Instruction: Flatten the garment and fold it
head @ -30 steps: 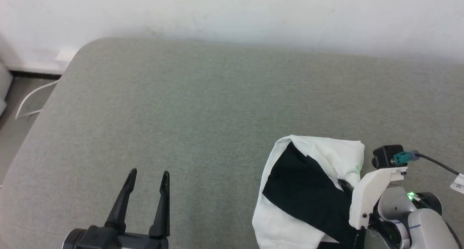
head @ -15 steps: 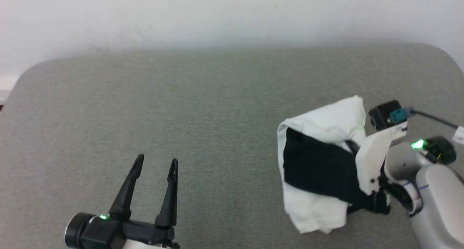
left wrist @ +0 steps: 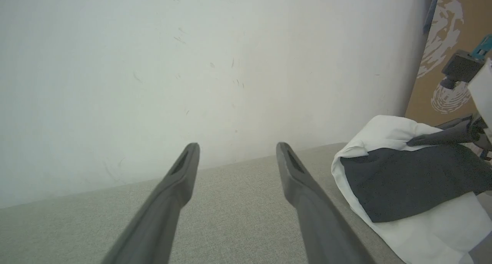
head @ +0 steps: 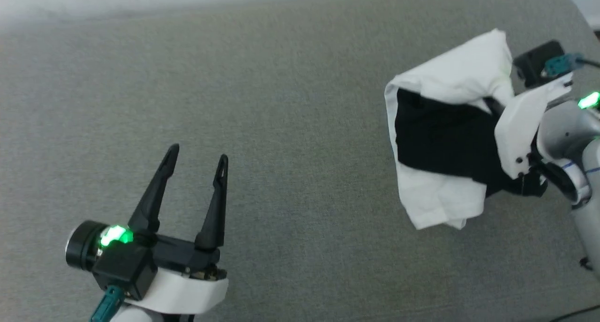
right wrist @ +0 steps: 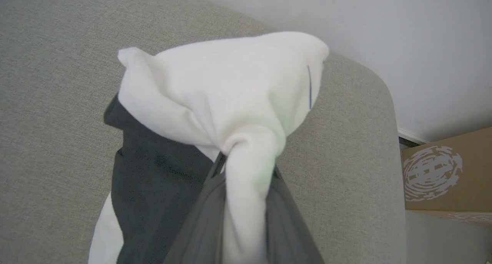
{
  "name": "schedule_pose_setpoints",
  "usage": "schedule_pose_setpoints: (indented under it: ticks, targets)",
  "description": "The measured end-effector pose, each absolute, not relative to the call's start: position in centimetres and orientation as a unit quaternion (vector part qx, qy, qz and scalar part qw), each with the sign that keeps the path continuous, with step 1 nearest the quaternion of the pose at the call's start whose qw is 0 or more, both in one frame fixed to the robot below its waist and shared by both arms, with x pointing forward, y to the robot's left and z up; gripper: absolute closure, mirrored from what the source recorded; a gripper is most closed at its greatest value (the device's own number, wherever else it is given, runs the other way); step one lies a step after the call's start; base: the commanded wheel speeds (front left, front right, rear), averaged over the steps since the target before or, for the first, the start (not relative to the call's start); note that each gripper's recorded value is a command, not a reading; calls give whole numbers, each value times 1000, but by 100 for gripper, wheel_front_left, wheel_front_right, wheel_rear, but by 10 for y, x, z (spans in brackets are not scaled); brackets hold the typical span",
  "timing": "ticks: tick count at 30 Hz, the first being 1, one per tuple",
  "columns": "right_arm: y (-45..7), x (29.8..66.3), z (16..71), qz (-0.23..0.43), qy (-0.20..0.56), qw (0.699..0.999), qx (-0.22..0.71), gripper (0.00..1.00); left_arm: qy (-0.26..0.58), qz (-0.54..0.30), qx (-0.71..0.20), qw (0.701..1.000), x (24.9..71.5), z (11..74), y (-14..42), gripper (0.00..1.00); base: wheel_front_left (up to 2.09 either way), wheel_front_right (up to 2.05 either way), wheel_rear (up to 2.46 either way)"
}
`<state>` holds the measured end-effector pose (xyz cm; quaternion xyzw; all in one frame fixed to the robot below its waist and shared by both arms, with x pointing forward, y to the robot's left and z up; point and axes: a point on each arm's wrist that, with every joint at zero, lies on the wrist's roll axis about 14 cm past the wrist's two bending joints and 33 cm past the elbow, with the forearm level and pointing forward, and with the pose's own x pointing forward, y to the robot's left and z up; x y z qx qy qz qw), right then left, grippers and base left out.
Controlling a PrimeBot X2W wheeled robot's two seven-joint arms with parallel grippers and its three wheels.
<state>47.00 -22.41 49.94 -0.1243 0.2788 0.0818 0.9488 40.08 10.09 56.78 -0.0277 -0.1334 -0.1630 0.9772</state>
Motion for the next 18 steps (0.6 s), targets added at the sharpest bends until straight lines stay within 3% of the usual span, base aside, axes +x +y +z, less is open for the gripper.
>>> schedule_pose_setpoints:
  ticks: [18]
  targets:
    - [-322,504,476,-26,299,943,-146,100,-93,-227,-15,969,459,518,65,0,0,0,0]
